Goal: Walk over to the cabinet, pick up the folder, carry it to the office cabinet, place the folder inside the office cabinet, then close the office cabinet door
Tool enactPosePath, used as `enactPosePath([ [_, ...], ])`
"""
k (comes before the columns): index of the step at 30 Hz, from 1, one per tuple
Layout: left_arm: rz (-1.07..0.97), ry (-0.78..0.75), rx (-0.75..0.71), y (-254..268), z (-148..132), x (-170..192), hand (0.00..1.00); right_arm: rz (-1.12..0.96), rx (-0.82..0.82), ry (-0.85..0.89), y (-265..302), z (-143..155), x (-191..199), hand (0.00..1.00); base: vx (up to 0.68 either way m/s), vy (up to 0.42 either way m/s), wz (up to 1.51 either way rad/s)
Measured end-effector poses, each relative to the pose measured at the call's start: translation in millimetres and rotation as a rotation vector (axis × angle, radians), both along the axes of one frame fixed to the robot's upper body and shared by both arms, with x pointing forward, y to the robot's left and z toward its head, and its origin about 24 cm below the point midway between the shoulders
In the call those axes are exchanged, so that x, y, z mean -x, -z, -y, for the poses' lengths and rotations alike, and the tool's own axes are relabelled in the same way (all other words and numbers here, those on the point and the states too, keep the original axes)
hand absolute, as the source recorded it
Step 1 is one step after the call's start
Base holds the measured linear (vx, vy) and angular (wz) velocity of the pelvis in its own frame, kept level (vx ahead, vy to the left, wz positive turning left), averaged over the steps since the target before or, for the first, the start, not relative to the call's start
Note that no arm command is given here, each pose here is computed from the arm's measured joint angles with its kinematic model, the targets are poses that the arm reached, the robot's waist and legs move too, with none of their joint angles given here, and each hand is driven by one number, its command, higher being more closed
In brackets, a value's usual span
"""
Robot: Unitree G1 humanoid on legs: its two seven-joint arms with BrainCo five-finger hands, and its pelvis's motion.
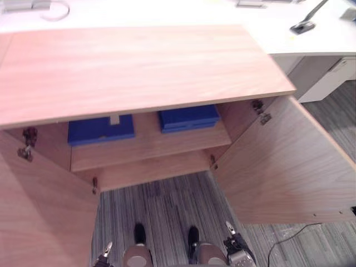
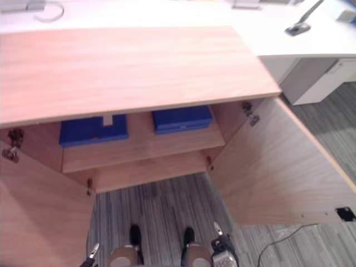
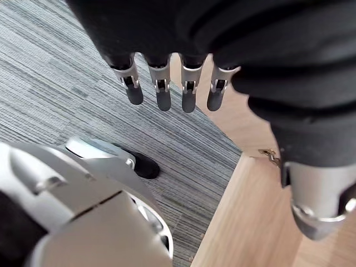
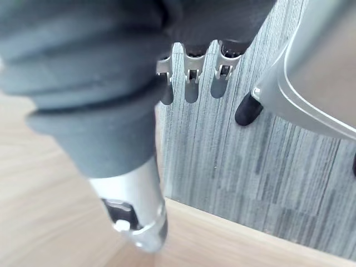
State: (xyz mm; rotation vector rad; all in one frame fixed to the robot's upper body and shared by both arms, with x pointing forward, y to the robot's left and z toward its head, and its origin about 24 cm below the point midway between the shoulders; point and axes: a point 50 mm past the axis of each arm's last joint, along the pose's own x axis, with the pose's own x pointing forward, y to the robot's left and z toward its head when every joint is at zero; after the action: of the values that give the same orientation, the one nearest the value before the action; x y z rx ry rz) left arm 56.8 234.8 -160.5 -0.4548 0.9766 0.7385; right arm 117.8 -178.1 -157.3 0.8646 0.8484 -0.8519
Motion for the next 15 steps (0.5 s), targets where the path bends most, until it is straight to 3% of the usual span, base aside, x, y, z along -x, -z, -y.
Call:
enactPosePath([
  [6,-0.029,-0.054,0.035,4.7,9.9,13.1,0.0,-0.067,-0.006,0.168,6.2,15.2,26.5,0.0,0.03,0.039,-0.78],
  [10,-0.053,-0.067,0.055,7.3,13.7,18.6,0.0,-0.195,-0.038,0.385,15.2,23.1,73.7,0.0,0.06,-0.056,-0.46],
  [15,-0.068,-0.099,0.07,8.4,13.9,23.6,0.0,-0.223,-0.071,0.52,17.0,25.6,85.1,0.0,0.07,-0.061,-0.32],
])
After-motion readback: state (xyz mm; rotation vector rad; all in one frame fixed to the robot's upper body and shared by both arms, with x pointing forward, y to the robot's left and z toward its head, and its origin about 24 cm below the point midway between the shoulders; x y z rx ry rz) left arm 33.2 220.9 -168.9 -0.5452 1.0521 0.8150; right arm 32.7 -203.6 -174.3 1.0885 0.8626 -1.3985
